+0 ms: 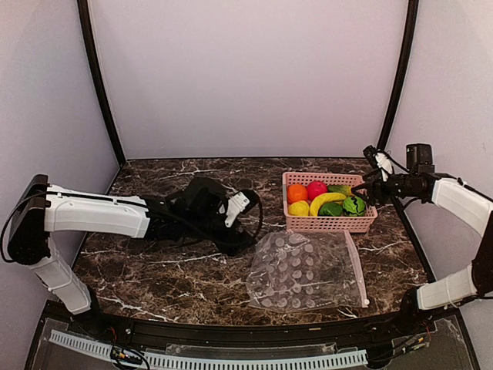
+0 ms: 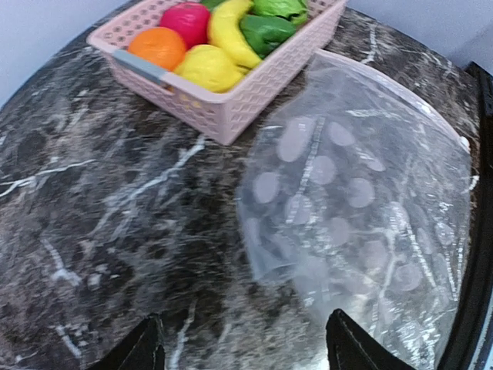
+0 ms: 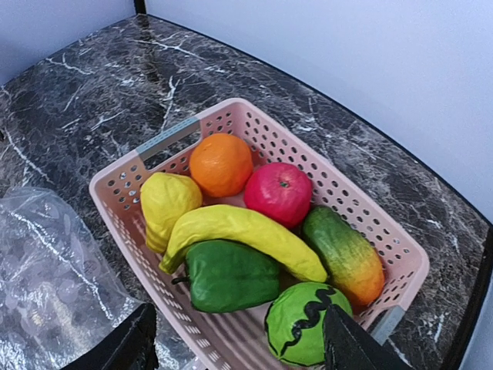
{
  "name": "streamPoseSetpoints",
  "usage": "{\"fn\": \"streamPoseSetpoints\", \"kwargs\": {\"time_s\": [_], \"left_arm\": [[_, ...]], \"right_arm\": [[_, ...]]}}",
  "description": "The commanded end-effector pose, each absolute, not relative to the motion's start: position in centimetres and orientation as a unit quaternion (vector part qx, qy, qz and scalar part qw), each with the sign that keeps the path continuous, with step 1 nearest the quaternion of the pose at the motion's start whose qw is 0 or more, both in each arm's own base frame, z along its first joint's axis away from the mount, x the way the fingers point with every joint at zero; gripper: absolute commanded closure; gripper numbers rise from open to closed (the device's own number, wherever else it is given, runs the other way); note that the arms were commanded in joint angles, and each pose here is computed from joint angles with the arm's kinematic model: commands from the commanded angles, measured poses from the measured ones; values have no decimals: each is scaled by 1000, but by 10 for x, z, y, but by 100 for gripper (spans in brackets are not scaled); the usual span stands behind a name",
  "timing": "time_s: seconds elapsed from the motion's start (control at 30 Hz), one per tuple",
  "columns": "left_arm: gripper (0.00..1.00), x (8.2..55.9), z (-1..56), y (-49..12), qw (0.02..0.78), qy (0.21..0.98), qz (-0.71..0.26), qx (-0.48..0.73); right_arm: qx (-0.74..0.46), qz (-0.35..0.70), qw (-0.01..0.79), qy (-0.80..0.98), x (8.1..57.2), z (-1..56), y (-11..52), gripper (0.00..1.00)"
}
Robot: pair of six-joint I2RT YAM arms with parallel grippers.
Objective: Place the food in the zip-top bag and seal the zipper
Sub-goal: Move the zipper food storage bag to the center of the board.
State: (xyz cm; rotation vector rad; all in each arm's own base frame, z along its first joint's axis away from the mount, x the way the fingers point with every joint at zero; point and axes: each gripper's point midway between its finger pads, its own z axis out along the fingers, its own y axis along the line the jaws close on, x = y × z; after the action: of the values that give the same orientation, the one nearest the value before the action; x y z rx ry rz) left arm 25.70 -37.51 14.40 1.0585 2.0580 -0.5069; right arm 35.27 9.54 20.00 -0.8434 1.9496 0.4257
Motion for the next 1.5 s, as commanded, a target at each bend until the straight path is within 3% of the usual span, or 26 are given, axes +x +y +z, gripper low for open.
{"fn": "streamPoseSetpoints", "kwargs": {"time_s": [0.0,0.27,0.47,0.67,0.93,1.17,1.47], "left_arm": [[29,223,137,-418,311,813,-285,401],[32,202,103,-438,204,854,-301,371],[52,205,89,-442,178,875,-291,343],[78,218,79,-429,191,896,-244,319],[99,232,87,-402,218,903,-200,312],[99,260,87,-333,225,919,-134,293],[99,260,80,-259,211,916,-34,339]], "right_arm": [[-390,216,458,769,330,190,113,30],[-403,250,449,757,321,187,125,31],[-412,262,440,753,316,182,134,31],[-423,272,427,752,314,175,143,31],[-427,271,421,753,313,171,145,32],[-430,269,419,754,313,169,145,32],[-431,266,413,757,313,164,144,32]]}}
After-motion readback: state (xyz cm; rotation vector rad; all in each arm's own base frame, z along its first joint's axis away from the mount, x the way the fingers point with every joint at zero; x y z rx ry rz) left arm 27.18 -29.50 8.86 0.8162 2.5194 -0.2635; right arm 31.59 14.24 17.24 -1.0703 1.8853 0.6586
